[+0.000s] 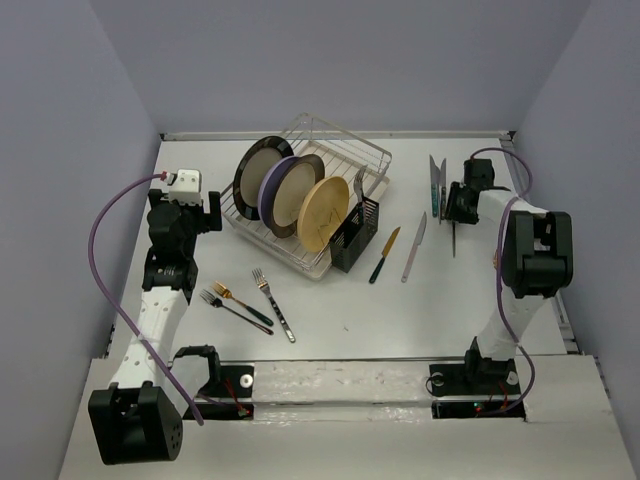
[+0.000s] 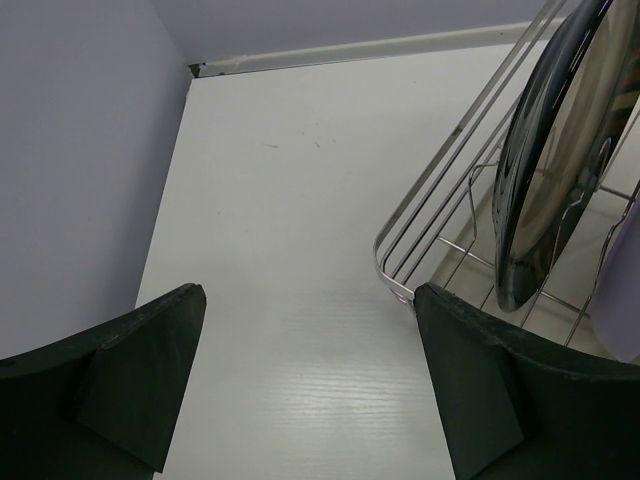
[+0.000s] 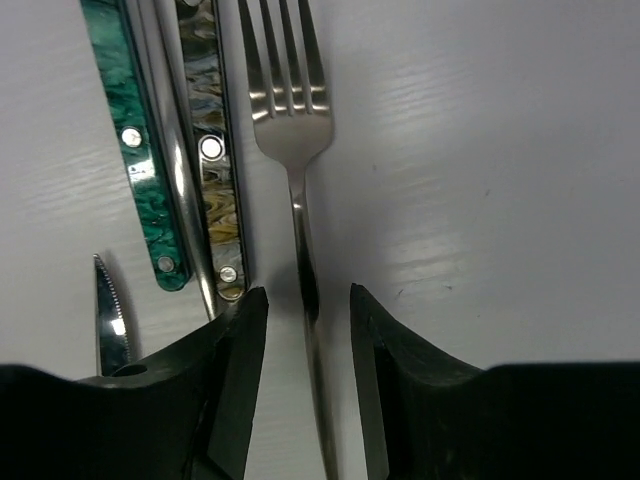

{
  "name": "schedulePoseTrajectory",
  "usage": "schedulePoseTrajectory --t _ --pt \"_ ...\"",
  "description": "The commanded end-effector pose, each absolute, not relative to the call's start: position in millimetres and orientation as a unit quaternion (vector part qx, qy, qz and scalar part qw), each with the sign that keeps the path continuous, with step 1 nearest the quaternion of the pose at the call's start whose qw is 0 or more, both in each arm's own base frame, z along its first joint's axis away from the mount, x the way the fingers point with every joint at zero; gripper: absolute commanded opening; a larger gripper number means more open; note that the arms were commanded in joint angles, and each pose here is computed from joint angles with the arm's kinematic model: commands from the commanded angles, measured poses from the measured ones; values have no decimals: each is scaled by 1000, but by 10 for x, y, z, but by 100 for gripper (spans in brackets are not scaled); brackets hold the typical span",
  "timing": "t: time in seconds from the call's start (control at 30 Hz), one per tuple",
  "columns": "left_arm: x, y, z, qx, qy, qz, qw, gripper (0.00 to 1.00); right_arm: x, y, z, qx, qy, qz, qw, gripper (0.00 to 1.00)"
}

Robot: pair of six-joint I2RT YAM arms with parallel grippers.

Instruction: Sort the eating utensils into containers

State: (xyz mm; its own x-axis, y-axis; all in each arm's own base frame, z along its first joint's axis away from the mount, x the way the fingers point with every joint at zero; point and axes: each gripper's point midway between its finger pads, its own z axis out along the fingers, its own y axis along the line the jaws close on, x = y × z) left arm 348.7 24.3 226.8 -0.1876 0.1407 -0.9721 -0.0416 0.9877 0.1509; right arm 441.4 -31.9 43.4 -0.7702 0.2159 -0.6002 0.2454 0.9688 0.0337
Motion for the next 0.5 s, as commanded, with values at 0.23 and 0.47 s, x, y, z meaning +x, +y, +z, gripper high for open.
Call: schedulePoseTrajectory --t 0.23,0.47 --pt "3496 253 2416 37 747 76 659 99 4463 -466 305 127 945 -64 295 12" --pt "3492 258 2426 37 746 77 660 99 4507 -655 896 144 914 -109 363 0"
